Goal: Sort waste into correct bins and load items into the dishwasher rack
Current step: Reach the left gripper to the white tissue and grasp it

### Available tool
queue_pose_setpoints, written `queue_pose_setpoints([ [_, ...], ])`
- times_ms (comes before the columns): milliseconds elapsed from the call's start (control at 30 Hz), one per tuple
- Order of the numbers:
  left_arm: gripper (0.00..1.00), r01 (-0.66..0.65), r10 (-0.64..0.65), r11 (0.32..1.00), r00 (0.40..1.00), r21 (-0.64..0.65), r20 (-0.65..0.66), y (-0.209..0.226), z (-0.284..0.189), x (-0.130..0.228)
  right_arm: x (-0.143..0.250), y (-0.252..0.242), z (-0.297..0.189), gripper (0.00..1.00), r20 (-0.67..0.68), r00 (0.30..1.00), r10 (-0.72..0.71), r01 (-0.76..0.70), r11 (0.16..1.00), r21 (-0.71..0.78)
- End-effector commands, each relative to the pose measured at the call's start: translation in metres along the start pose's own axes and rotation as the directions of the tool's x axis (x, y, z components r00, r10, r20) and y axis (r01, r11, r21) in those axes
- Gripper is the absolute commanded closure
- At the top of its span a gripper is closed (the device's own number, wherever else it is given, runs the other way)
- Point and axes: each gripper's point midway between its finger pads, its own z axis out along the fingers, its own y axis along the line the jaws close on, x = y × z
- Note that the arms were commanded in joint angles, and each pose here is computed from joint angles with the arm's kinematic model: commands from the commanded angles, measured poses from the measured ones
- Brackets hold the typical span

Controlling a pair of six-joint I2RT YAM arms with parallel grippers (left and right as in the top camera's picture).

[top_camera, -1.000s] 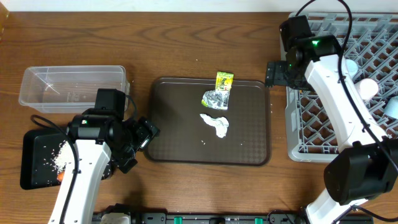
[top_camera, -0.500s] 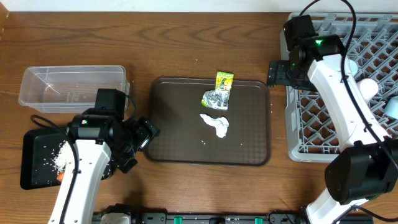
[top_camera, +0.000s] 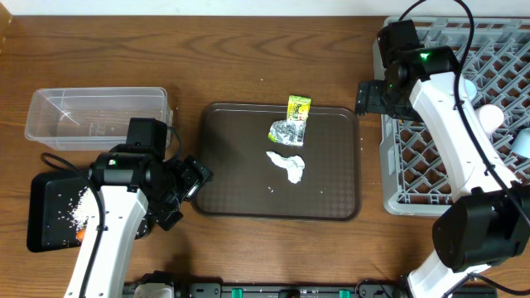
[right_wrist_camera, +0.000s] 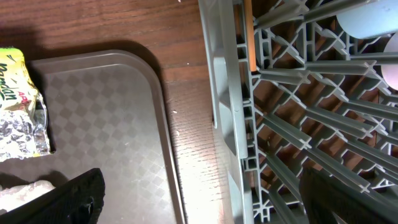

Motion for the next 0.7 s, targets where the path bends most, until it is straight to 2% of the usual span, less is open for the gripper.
queue_pose_setpoints([
  [0,0.02,0.008,-0.008,1.000,1.000,-0.004,0.013,-0.001,0.000,-0.002,0.000,-0.002,-0.008,0.01,0.016,1.000,0.001,-0.001,1.000,-0.006],
  [67,0.01,0.019,-0.022,0.998,0.999,0.059,0.036,-0.015,-0.001,-0.010,0.000,-0.002,-0.008,0.01,0.016,1.000,0.001,-0.001,1.000,-0.006],
  [133,0.10,0.012,-0.010,0.993,1.000,0.116,-0.015,-0.026,-0.002,-0.002,0.000,-0.002,-0.008,0.01,0.016,1.000,0.001,-0.001,1.000,-0.006],
  [167,0.11,0.013,-0.005,0.990,0.999,0.143,-0.052,-0.031,-0.003,0.005,0.000,-0.002,-0.008,0.01,0.016,1.000,0.000,0.000,1.000,-0.006],
  [200,0.10,0.014,0.001,0.985,0.996,0.169,-0.090,-0.036,-0.004,0.012,0.000,-0.002,-0.008,0.01,0.016,1.000,0.001,-0.001,1.000,-0.006],
  [267,0.01,0.009,0.022,0.978,0.989,0.208,-0.145,-0.043,-0.006,0.023,-0.001,-0.002,-0.008,0.01,0.017,1.000,0.001,-0.001,1.000,-0.006],
  [400,0.02,0.023,0.014,0.977,0.986,0.212,-0.168,-0.048,-0.005,0.030,-0.001,-0.002,-0.008,0.01,0.017,1.000,0.001,-0.001,1.000,-0.006],
  [467,0.02,-0.037,0.082,0.966,0.982,0.256,-0.169,-0.060,-0.005,0.036,0.000,-0.002,-0.008,0.01,0.016,1.000,0.000,0.000,1.000,-0.006],
  [567,0.02,-0.221,0.267,0.912,0.959,0.344,-0.092,-0.089,-0.005,0.045,-0.001,-0.002,-0.008,0.01,0.017,1.000,0.001,-0.001,1.000,-0.006],
  [667,0.02,-0.342,0.371,0.861,0.928,0.377,-0.007,-0.115,0.001,0.053,-0.001,-0.002,-0.008,0.01,0.017,1.000,0.001,-0.001,1.000,-0.006],
])
